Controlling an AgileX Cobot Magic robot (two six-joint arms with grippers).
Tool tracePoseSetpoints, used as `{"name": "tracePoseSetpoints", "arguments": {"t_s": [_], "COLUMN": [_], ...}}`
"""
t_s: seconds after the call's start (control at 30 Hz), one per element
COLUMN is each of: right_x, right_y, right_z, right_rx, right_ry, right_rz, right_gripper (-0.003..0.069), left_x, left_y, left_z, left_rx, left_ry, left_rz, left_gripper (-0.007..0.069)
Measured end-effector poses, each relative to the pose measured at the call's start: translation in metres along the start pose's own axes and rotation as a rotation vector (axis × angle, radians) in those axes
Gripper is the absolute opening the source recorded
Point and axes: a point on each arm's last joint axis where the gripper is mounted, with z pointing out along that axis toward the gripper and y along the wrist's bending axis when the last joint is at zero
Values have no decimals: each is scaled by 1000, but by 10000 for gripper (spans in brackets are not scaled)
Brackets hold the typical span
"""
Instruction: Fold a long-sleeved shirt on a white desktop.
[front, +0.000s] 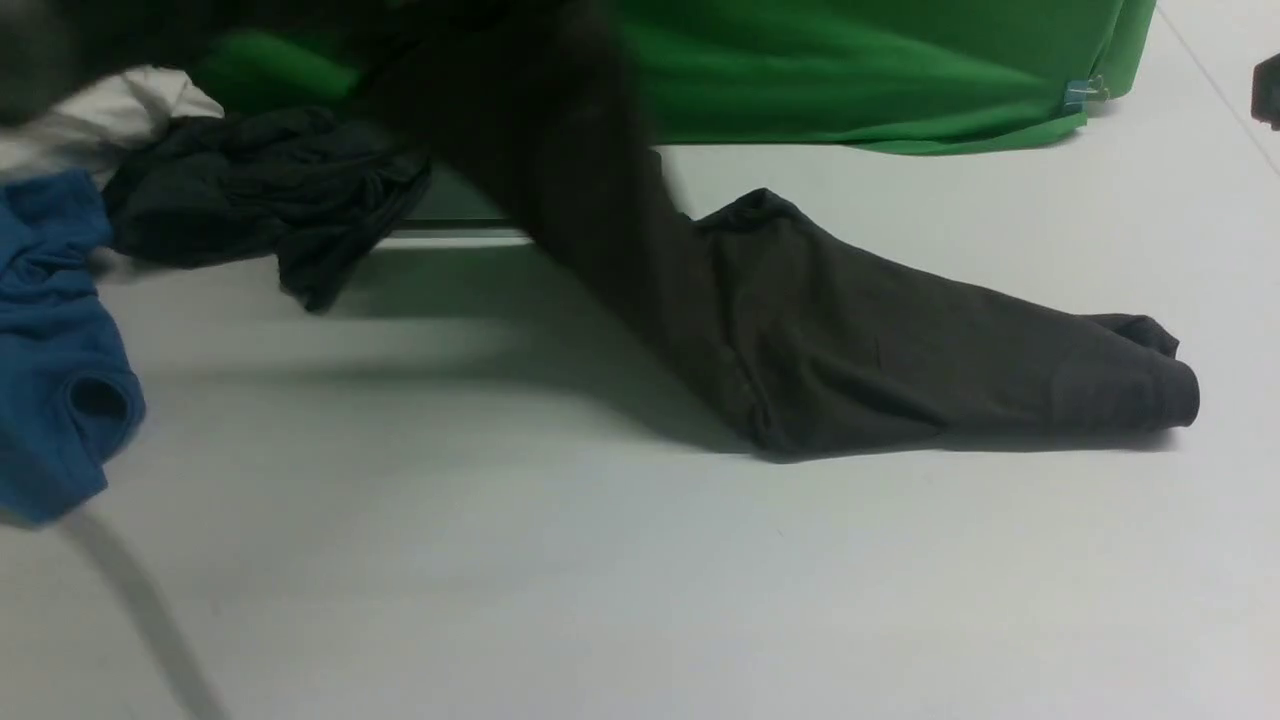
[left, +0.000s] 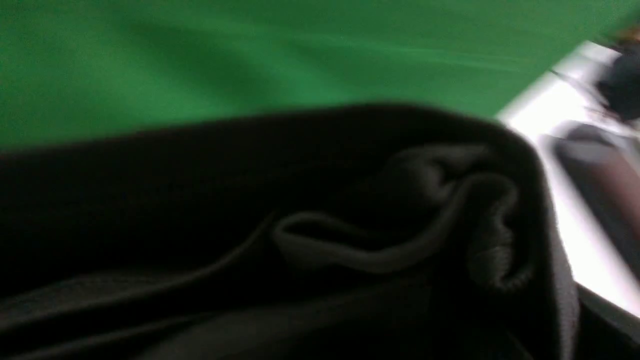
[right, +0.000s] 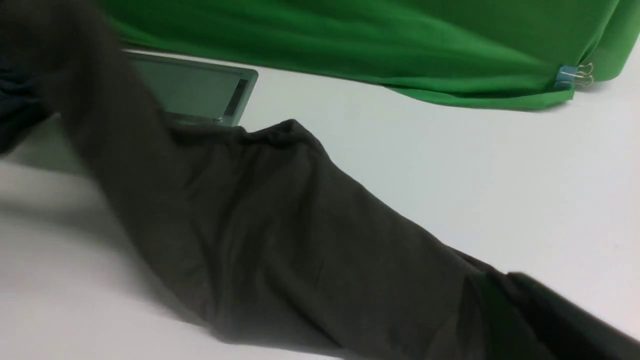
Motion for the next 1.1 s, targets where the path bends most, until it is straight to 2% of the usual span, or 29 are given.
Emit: {"name": "tracePoseSetpoints", "arguments": {"t_s": [0.03, 0.07, 0.1, 0.13, 0.2, 0.33, 0.37, 0.4, 0.47, 0.6, 0.63, 0.67, 0.7, 0.77, 0.83, 0.93, 0.97, 1.03, 1.1], "right_x": [0, 0, 0, 1, 2, 3, 3, 3, 4, 4, 4, 3, 3, 2, 1, 0, 0, -2, -2], "right_y": [0, 0, 0, 0, 0, 0, 0, 0, 0, 0, 0, 0, 0, 0, 0, 0, 0, 0, 0], "right_z": [0, 0, 0, 0, 0, 0, 0, 0, 0, 0, 0, 0, 0, 0, 0, -5, -6, -12, -15], "right_rx": [0, -4, -3, -3, -3, -2, -2, -2, -2, -2, -2, -2, -3, -3, -3, -4, -5, -6, -6], "right_ry": [0, 1, 2, 8, 18, 32, 36, 36, 42, 41, 40, 34, 33, 24, 15, -7, -12, -39, -50], "right_rz": [0, 5, 6, 8, 9, 9, 9, 9, 9, 10, 10, 10, 11, 11, 11, 11, 11, 11, 11], "right_gripper": [20, 20, 20, 20, 25, 36, 39, 40, 46, 53, 53, 57, 59, 64, 74, 88, 88, 93, 101], "left_x": [4, 10, 13, 42, 70, 156, 174, 173, 204, 195, 193, 179, 177, 154, 130, 94, 94, 73, 68], "left_y": [-1, -33, -41, -72, -106, -150, -152, -155, -159, -157, -157, -156, -154, -153, -147, -123, -124, -83, -47], "left_z": [9, 35, 46, 86, 115, 168, 177, 177, 190, 188, 187, 180, 179, 166, 149, 124, 122, 105, 98], "left_rx": [8, 102, 131, 232, 324, 429, 433, 438, 444, 439, 440, 441, 439, 443, 423, 295, 284, 68, -63], "left_ry": [14, 32, 41, 105, 154, 295, 326, 323, 371, 355, 351, 347, 348, 354, 377, 438, 455, 553, 617], "left_rz": [0, 32, 38, 52, 61, 33, 29, 34, 33, 44, 47, 68, 75, 128, 206, 238, 239, 228, 193], "left_gripper": [119, 119, 119, 119, 119, 119, 123, 125, 181, 346, 346, 482, 494, 609, 664, 687, 687, 693, 692]}}
